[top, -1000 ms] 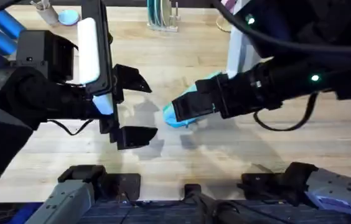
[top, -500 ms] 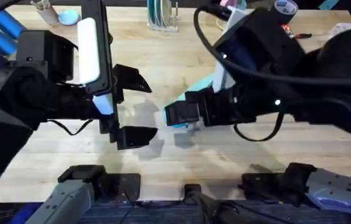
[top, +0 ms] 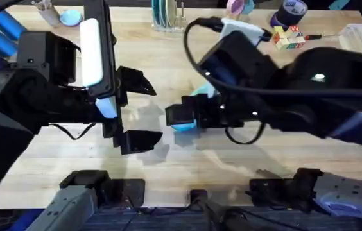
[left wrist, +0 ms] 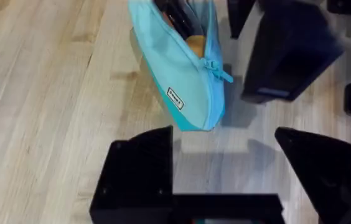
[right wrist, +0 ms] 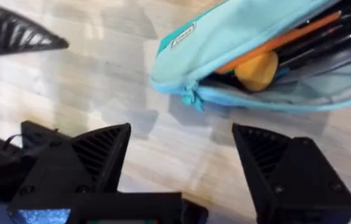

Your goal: Unzip the bag, pick up the pens from the table one at a time and place them inside, then zip the bag closed.

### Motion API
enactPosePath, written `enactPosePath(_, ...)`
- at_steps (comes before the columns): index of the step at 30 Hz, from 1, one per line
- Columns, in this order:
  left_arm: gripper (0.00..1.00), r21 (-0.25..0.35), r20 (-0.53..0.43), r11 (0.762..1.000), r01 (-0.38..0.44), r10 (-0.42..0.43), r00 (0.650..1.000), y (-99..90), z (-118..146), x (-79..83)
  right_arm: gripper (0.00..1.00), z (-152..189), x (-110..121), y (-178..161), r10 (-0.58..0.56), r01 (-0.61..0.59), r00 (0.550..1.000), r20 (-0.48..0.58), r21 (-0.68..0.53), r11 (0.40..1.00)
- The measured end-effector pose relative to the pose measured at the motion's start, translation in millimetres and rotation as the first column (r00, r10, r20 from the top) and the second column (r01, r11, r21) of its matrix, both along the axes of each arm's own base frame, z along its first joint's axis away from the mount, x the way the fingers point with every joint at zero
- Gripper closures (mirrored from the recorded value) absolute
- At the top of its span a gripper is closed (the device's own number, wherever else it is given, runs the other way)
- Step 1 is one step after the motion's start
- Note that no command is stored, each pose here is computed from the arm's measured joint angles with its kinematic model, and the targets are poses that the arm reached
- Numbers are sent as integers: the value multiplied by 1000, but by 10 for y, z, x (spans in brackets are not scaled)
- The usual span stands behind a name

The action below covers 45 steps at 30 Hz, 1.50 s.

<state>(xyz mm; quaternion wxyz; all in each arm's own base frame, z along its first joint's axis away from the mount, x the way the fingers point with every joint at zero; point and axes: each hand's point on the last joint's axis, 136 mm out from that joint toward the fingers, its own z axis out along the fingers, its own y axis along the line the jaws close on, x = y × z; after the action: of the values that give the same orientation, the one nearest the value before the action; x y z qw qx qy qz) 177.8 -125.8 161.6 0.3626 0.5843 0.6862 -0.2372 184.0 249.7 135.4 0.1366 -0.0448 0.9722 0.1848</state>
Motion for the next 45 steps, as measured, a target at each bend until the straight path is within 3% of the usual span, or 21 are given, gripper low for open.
enactPosePath(4,8,0,0,1000,0,0,1000,0,0,0,16,-146,44,43,-5,5,1000,-17,-28,1000)
enactPosePath(11,8,0,0,1000,0,0,1000,0,0,1,206,-275,150,76,-24,24,1000,1,-59,998)
enactPosePath(15,8,0,0,1000,0,0,1000,0,0,0,228,-262,223,53,-42,45,998,39,-71,996)
enactPosePath(29,8,0,0,1000,0,0,1000,0,0,0,632,-294,305,78,-55,61,996,73,-82,995)
enactPosePath(34,7,0,0,1000,0,0,1000,0,0,0,742,-294,317,66,-59,66,995,80,-88,994)
enactPosePath(42,8,0,0,1000,0,0,1000,0,0,0,833,-293,319,65,-59,66,995,82,-89,994)
enactPosePath(45,8,0,0,1000,0,0,1000,0,0,0,924,-293,317,67,-58,66,995,82,-88,994)
